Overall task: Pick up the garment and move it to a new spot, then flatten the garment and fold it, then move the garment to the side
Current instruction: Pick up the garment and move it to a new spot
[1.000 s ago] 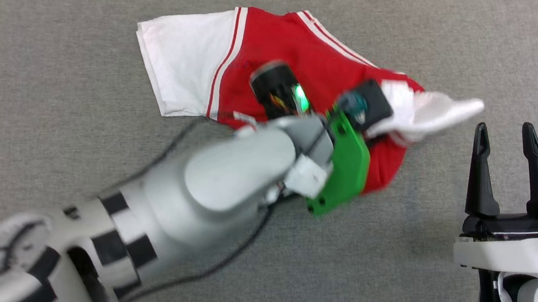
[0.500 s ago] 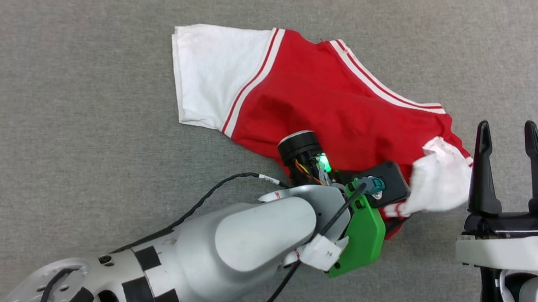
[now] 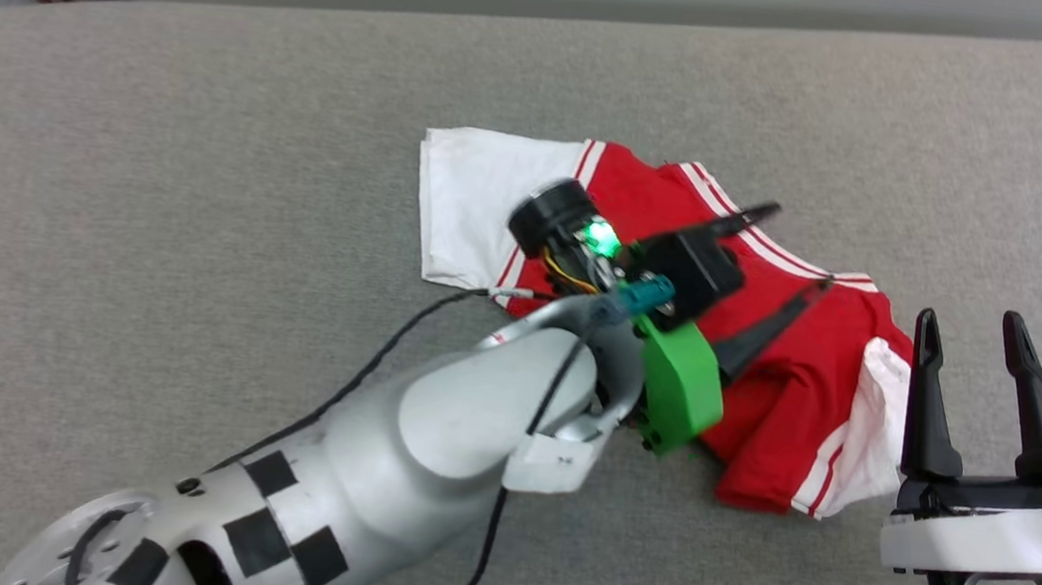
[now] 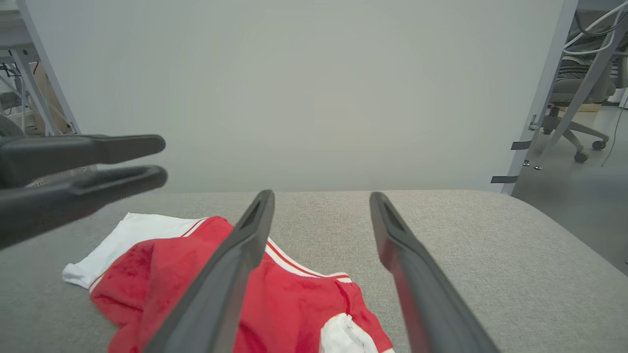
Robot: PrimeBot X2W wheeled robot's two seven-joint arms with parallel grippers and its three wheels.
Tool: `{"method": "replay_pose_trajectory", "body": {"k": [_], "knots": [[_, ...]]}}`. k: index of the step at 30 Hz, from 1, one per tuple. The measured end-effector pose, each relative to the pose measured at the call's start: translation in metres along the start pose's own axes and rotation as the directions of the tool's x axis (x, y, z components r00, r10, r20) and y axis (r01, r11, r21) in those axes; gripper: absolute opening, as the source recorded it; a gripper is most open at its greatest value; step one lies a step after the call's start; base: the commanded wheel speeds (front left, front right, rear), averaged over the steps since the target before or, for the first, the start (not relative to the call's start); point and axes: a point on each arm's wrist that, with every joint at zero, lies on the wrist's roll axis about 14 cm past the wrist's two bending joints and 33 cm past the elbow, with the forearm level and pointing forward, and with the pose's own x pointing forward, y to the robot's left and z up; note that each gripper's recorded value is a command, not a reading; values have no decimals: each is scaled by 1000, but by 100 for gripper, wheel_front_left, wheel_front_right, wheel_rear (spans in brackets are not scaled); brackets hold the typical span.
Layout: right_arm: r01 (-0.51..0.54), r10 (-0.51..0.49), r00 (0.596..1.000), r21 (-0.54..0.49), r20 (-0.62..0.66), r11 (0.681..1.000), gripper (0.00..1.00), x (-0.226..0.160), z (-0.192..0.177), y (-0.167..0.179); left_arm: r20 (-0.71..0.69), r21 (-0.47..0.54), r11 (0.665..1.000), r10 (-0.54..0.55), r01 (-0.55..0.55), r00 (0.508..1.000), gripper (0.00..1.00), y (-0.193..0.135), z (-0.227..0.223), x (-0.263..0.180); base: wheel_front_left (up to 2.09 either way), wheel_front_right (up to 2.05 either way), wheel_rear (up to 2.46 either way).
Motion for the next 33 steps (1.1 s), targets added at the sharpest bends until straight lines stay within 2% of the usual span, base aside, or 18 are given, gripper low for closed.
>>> {"method": "replay_pose_trajectory", "body": {"k": [3, 6, 10, 12, 15, 26, 33], "knots": [[-19, 19, 1000, 9, 10, 1000, 100, -3, 4, 7, 52, 36, 989, 140, -142, 989, 100, 30, 20, -17, 0, 0, 0], [-41, 40, 999, 18, 16, 999, 100, -4, 7, 15, 135, 34, 956, 283, -290, 950, 100, 60, 46, -43, 0, 0, 0], [-69, 68, 997, 20, 28, 997, 100, -3, 11, 24, 204, 57, 882, 449, -468, 870, 100, 92, 63, -89, 0, 0, 0], [-79, 79, 996, 21, 36, 997, 100, -3, 13, 28, 230, 58, 833, 526, -551, 819, 100, 105, 67, -115, 0, 0, 0], [-88, 87, 995, 23, 41, 996, 100, -5, 16, 31, 241, 47, 773, 605, -632, 759, 100, 115, 65, -148, 0, 0, 0], [-110, 109, 993, 28, 43, 994, 100, -13, 19, 38, 166, -4, 570, 811, -822, 561, 100, 123, 25, -246, 0, 0, 0], [-106, 106, 994, 31, 13, 994, 100, -23, 11, 37, 111, -33, 522, 849, -852, 516, 100, 109, 2, -275, 0, 0, 0]]}}
